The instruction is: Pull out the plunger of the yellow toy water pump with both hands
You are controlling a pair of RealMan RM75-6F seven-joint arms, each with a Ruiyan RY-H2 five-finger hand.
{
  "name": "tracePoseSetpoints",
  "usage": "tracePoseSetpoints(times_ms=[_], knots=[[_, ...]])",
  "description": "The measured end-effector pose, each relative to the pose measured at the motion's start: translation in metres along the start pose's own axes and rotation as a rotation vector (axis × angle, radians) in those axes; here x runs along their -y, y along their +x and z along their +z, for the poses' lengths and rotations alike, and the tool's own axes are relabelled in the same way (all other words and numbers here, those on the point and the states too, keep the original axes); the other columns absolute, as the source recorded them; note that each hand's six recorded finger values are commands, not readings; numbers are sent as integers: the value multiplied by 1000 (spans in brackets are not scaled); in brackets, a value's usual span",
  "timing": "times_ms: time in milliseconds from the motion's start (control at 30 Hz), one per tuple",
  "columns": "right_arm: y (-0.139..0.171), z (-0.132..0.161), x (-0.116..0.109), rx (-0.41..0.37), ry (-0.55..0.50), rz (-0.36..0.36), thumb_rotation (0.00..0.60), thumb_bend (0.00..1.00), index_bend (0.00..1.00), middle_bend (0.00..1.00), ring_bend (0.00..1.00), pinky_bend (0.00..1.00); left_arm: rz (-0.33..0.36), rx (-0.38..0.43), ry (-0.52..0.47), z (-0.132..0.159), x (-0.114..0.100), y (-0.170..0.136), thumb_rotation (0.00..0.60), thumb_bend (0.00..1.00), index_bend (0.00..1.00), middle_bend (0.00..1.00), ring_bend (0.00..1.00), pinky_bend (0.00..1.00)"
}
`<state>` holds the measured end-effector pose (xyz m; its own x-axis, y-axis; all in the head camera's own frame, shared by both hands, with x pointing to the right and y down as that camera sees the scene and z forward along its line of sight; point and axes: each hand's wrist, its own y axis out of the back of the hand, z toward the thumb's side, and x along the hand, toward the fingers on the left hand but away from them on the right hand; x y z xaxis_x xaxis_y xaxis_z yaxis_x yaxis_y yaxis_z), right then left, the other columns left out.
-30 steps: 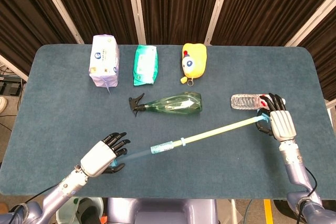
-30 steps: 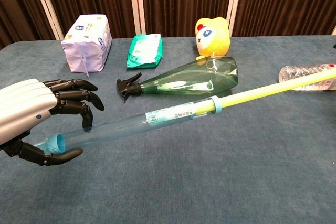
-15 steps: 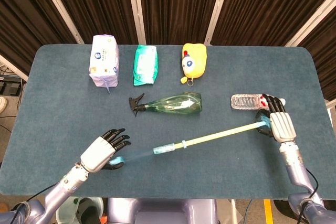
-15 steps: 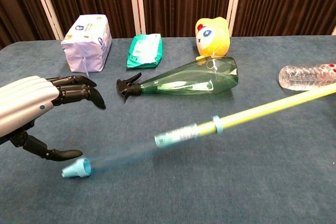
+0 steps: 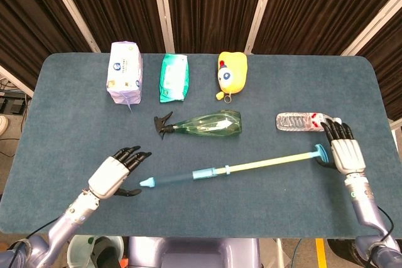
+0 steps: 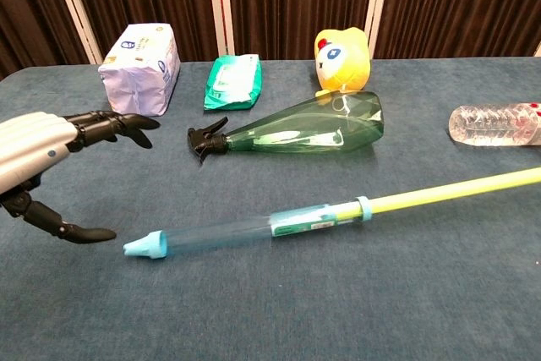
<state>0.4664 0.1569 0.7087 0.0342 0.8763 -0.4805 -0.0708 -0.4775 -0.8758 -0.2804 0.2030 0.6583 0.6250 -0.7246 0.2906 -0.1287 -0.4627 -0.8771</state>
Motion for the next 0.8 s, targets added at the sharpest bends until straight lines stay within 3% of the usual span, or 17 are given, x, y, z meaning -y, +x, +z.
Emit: tracePoseSetpoints(times_ms=[167, 300, 433, 600, 700, 800], knots=[[11, -8, 1, 44, 120, 49, 600, 0, 0, 0, 0, 0, 17, -18, 9, -8, -10, -7, 600, 76, 93, 172, 112, 227], [25, 8, -6, 41, 65, 69, 600, 0, 0, 0, 0, 0, 24, -50, 4, -13, -18, -16, 600, 76, 70, 155, 112, 227], [45, 36, -29, 13, -10, 32, 600, 0, 0, 0, 0, 0, 24, -102, 15, -19, -28, -28, 600, 77, 38, 131, 112, 227], [86, 65, -75, 8, -66, -74, 600, 4, 0, 0, 0, 0, 6, -233, 42, -32, -37, -50, 600, 81, 10, 121, 112, 227], [123, 59, -95, 56, -63, -110, 600, 12, 0, 0, 0, 0, -25, -341, 40, -46, -38, -67, 600, 88, 7, 112, 110, 227], [152, 47, -105, 102, -50, -102, 600, 21, 0, 0, 0, 0, -83, -421, 38, -55, -37, -81, 600, 88, 1, 94, 109, 227]])
